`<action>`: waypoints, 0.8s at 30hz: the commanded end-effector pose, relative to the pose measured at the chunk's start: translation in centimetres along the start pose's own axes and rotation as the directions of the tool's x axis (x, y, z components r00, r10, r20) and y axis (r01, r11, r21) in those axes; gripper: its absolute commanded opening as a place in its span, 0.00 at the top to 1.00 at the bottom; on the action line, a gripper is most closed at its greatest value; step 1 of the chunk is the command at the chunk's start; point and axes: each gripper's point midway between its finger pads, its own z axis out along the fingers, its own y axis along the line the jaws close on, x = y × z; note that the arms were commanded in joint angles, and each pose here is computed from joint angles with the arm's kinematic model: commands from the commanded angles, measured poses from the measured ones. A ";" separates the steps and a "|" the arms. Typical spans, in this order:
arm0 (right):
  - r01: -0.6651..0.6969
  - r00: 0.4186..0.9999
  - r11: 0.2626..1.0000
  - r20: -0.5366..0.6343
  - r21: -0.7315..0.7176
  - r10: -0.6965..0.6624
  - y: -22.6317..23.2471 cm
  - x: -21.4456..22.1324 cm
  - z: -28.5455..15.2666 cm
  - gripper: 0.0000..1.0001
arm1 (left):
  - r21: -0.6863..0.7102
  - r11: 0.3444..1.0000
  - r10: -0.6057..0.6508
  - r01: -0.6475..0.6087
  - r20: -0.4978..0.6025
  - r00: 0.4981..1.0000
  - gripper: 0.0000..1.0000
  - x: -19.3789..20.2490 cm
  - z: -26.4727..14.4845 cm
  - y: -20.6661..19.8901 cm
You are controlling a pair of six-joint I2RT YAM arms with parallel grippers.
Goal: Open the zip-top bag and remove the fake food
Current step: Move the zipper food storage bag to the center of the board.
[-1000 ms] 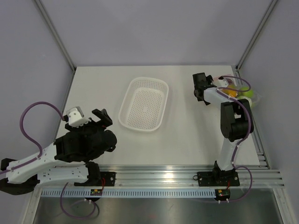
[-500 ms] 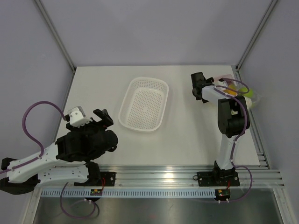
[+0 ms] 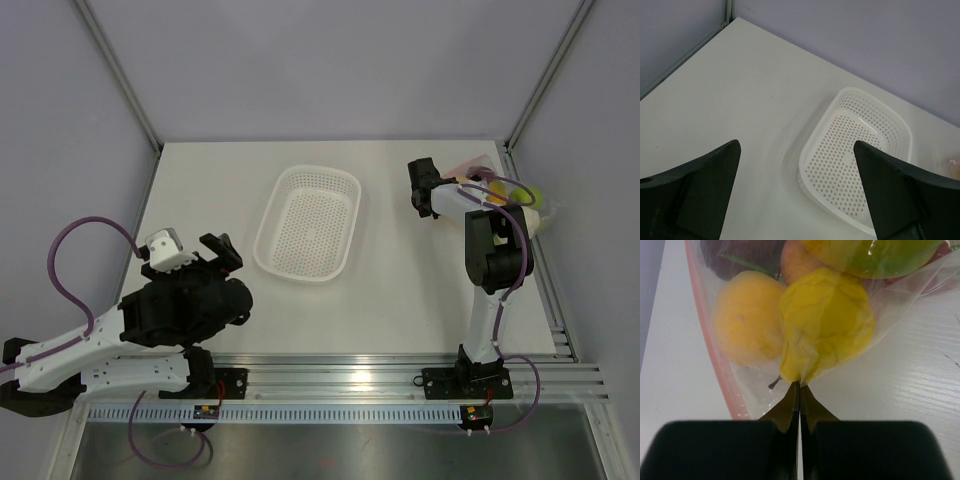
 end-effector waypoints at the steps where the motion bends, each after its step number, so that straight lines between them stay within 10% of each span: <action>1: -0.015 0.998 1.000 0.059 -0.018 0.016 0.6 -1.6 -0.7 1.00 | -0.016 0.999 -0.030 0.033 0.128 0.991 0.01 -2.6 0.3 -0.2; 13: 0.183 0.977 0.938 -0.049 -0.295 -0.206 3.3 0.9 -4.3 1.00 | -0.017 1.000 -0.015 0.017 0.123 0.992 0.01 -2.7 0.3 -0.1; 24: 0.261 0.842 0.636 -0.150 -0.726 -0.517 2.9 4.5 -14.3 1.00 | -0.017 1.000 -0.023 0.025 0.126 0.992 0.01 -2.7 0.3 0.1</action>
